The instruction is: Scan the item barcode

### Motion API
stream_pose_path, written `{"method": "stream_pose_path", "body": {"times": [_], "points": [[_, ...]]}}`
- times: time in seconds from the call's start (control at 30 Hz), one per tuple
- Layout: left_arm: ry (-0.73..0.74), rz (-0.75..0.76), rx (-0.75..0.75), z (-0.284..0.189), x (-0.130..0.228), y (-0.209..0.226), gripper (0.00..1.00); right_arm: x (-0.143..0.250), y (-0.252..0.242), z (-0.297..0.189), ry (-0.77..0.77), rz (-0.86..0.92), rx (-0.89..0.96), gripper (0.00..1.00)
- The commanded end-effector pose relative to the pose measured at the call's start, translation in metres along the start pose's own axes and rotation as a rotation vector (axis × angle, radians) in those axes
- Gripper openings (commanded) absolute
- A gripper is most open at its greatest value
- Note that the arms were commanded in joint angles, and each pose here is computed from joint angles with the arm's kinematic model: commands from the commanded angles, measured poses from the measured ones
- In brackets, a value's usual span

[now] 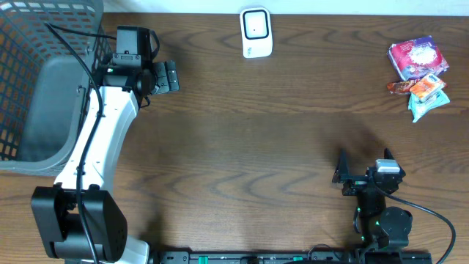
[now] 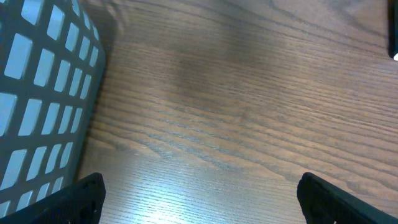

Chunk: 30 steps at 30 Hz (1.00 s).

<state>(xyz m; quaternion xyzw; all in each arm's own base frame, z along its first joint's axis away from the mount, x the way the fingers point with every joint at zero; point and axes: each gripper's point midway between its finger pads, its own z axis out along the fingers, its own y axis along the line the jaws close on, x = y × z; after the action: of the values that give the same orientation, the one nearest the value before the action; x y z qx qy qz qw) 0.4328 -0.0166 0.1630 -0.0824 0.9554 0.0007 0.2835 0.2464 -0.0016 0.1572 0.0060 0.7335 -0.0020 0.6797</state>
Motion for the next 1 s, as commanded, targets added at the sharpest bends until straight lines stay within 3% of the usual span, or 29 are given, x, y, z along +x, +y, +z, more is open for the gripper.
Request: {"method": "stream_pose_path", "body": {"times": [0.0,0.97], "points": [[0.01,0.006,-0.014,0.0033,0.0023,0.0039,0.98,0.0012,0.0016,-0.0002,0.0,-0.006,-0.007,0.99],[0.01,0.006,-0.014,0.0033,0.0023,0.0039,0.98,0.0014,0.0038,-0.0002,0.001,-0.004,-0.017,0.99]]}}
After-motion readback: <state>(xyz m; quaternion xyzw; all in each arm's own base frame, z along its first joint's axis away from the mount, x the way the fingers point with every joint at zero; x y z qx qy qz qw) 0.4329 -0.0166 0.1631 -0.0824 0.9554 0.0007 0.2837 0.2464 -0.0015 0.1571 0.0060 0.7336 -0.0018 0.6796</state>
